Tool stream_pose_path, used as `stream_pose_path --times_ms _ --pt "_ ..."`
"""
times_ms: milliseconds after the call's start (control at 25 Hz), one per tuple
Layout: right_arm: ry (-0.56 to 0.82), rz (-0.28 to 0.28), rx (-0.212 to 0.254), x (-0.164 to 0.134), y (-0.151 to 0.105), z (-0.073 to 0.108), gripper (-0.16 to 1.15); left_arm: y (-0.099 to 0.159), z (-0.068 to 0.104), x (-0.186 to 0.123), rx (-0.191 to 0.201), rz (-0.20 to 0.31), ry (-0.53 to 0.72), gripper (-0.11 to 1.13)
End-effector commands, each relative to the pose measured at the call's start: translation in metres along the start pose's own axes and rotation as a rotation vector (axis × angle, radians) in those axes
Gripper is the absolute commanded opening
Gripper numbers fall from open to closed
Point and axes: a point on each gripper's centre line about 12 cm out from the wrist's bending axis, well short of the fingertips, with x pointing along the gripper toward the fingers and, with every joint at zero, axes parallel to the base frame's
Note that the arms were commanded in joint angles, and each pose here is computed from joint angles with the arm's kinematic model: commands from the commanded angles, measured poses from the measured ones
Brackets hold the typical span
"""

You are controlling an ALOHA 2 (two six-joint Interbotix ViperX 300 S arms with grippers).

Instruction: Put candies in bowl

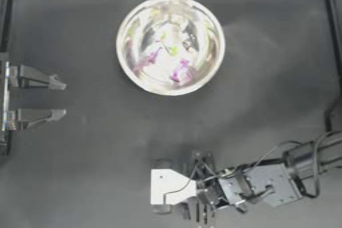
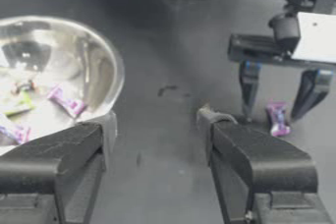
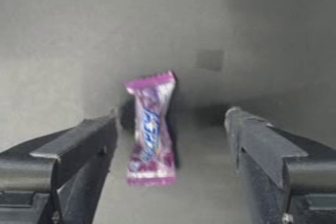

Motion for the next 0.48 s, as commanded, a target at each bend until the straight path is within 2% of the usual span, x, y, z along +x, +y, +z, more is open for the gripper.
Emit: stream_pose_path --times_ms 40,200,400,480 --pt "-0.036 0.019 -0.005 -0.0085 0.0087 0.0119 0.95 -0.0008 0.0094 -0.0004 -0.005 -0.003 -0.029 0.88" --pt "-0.017 0.014 -0.011 -0.0046 0.0107 0.0085 0.85 -0.0008 0.0094 -0.0004 -0.008 -0.003 -0.029 0.88" --pt "0.008 0.004 -0.014 -0.0033 0.011 0.0037 0.54 -0.0008 0.0092 -0.0004 -0.011 -0.003 -0.027 0.88" --pt "0.015 0.002 -0.014 -0.0029 0.011 0.0019 0.45 -0.0008 0.0092 -0.0004 -0.012 -0.003 -0.027 0.88"
